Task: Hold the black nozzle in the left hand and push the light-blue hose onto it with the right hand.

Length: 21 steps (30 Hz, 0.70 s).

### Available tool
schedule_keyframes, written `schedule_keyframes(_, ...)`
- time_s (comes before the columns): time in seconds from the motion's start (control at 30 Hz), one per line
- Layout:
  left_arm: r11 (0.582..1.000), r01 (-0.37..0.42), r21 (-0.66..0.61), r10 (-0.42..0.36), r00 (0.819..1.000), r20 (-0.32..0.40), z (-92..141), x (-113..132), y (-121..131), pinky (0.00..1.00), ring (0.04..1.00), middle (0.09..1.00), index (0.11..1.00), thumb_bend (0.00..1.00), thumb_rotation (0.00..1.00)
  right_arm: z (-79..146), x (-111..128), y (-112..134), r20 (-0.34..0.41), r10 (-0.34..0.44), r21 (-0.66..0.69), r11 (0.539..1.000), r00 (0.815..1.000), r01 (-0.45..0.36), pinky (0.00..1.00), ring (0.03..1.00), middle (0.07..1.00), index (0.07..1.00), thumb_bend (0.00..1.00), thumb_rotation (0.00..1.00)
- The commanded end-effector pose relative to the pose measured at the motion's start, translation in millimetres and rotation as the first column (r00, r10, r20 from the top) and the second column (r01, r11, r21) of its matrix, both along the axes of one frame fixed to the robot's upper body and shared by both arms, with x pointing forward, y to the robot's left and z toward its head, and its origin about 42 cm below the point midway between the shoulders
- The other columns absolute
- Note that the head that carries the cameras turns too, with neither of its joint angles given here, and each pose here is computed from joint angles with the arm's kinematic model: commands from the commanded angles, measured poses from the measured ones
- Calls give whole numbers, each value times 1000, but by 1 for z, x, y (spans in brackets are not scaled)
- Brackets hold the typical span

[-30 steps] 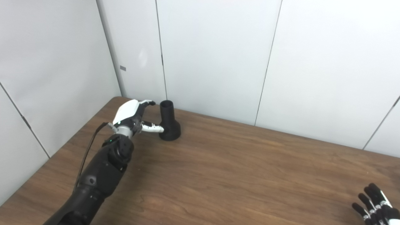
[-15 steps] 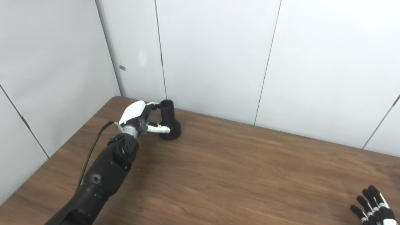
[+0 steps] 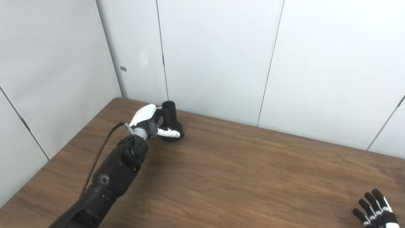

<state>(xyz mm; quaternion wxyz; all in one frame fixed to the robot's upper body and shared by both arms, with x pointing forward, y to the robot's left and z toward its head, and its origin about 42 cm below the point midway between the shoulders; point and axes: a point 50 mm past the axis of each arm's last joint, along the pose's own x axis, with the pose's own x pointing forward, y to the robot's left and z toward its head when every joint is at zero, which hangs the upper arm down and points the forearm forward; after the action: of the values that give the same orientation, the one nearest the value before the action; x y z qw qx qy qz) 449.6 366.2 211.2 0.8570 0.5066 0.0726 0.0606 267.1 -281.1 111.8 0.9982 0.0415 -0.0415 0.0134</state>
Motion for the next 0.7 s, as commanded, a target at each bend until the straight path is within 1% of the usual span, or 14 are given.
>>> schedule_keyframes(0.0, 999, 13, 32, -15, 996, 85, 31, 14, -2, 913, 875, 795, 778, 898, 358, 1, -2, 1, -6, -2, 10, 1000, 1000, 2, 894, 945, 956, 969, 547, 875)
schedule_keyframes(0.03, 999, 16, 31, -19, 996, 84, 31, 14, -2, 903, 870, 793, 778, 893, 351, 1, -2, 1, -6, -5, 11, 1000, 1000, 5, 879, 938, 955, 964, 547, 873)
schedule_keyframes(0.1, 999, 22, 34, -24, 997, 77, 30, 14, -3, 913, 872, 795, 779, 887, 333, 2, -2, 1, -6, -7, 11, 1000, 1000, 7, 860, 929, 948, 959, 552, 868)
schedule_keyframes(0.27, 998, 33, 57, -37, 997, 68, 26, 12, -4, 948, 885, 801, 766, 877, 323, 5, -3, 1, -5, -16, 3, 1000, 1000, 16, 869, 931, 943, 948, 559, 859)
schedule_keyframes(0.33, 998, 32, 57, -36, 997, 71, 25, 11, -4, 929, 877, 797, 751, 875, 318, 5, -3, 1, -4, -13, 4, 1000, 1000, 13, 872, 931, 939, 944, 557, 855)
schedule_keyframes(0.4, 998, 32, 62, -37, 996, 77, 25, 11, -4, 861, 857, 785, 732, 866, 312, 5, -3, 1, -6, -11, 5, 1000, 1000, 11, 884, 933, 937, 943, 558, 848)
schedule_keyframes(0.47, 996, 41, 74, -48, 995, 90, 24, 10, -3, 781, 809, 755, 708, 841, 274, 4, -4, 0, -8, -4, 1, 1000, 1000, 4, 895, 940, 945, 954, 550, 864)
schedule_keyframes(0.5, 996, 46, 75, -53, 993, 102, 24, 10, -2, 736, 766, 732, 689, 820, 231, 4, -4, 0, -11, -6, 0, 1000, 1000, 6, 891, 943, 950, 956, 553, 869)
schedule_keyframes(0.57, 997, 46, 55, -53, 990, 127, 24, 10, -2, 687, 713, 696, 645, 790, 136, 4, -5, 0, -14, -7, -5, 1000, 1000, 7, 865, 939, 953, 955, 546, 874)
schedule_keyframes(0.6, 998, 49, 44, -55, 989, 138, 23, 10, -2, 660, 685, 675, 571, 660, 99, 4, -5, 0, -13, -8, -9, 1000, 1000, 7, 854, 938, 953, 957, 538, 879)
schedule_keyframes(0.63, 998, 53, 30, -57, 987, 149, 23, 10, -1, 631, 651, 649, 533, 591, 79, 4, -5, 0, -12, -6, -10, 1000, 1000, 6, 848, 937, 950, 956, 533, 884)
schedule_keyframes(0.67, 998, 57, 19, -59, 986, 158, 23, 10, -1, 561, 595, 579, 496, 548, 32, 4, -5, 0, -10, -4, -9, 1000, 1000, 4, 844, 936, 950, 955, 528, 885)
